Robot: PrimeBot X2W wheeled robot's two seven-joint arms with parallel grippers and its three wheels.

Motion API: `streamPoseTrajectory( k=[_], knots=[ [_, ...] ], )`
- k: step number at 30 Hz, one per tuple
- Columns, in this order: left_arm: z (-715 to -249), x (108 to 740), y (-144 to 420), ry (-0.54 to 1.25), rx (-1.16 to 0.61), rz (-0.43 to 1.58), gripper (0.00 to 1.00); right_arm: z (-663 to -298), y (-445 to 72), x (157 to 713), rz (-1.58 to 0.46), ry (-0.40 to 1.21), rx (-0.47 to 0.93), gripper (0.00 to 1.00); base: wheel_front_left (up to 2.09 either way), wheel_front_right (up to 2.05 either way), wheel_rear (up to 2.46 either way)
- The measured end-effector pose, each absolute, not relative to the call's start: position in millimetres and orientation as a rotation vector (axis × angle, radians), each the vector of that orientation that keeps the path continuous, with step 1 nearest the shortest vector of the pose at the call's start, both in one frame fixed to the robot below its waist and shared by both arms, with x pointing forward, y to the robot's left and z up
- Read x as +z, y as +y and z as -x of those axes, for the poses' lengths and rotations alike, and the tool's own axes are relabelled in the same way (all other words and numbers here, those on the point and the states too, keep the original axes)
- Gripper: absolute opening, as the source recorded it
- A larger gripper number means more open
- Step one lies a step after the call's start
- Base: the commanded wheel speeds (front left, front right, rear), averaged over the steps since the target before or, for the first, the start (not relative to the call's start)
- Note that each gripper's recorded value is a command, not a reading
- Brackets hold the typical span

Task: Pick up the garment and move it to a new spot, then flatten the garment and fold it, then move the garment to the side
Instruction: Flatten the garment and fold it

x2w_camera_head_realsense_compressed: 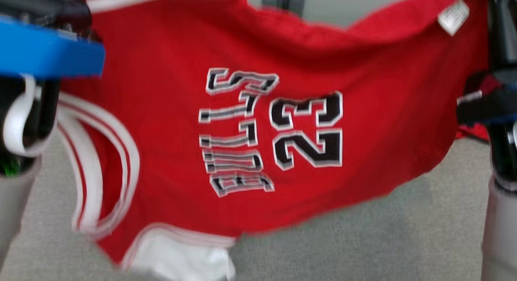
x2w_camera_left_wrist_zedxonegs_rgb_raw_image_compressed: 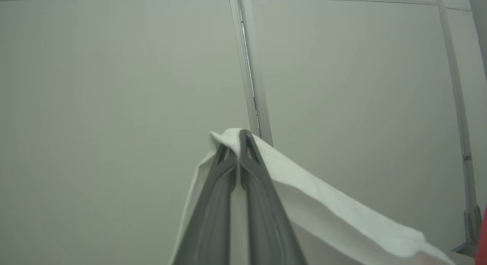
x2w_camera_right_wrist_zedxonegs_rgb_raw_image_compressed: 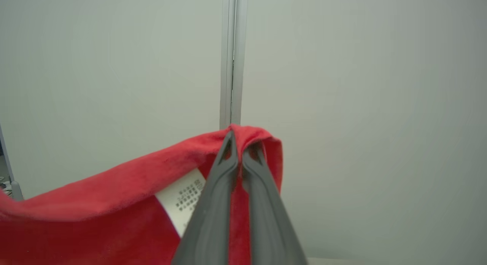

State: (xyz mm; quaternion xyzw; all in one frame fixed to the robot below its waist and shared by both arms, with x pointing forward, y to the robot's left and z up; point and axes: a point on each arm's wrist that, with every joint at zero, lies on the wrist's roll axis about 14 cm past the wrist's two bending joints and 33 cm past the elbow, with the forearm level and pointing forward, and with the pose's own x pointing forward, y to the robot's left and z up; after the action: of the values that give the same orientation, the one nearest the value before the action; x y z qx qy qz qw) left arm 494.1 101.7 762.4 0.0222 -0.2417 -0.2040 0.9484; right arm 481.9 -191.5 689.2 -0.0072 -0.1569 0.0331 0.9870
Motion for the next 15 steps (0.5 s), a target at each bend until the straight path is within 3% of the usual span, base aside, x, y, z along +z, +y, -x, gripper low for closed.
streamPoseTrajectory(
  k=[7,15],
  knots=[
    [-567,752,102,-0.483,-0.378,-0.089,0.0,-567,-181,678,0.085,-0.277,0.082,0.0,0.0,0.0,0.0],
    [-616,763,109,-0.535,-0.313,-0.093,0.0,-629,-164,692,0.151,-0.295,0.084,0.0,0.0,0.0,0.0]
  ],
)
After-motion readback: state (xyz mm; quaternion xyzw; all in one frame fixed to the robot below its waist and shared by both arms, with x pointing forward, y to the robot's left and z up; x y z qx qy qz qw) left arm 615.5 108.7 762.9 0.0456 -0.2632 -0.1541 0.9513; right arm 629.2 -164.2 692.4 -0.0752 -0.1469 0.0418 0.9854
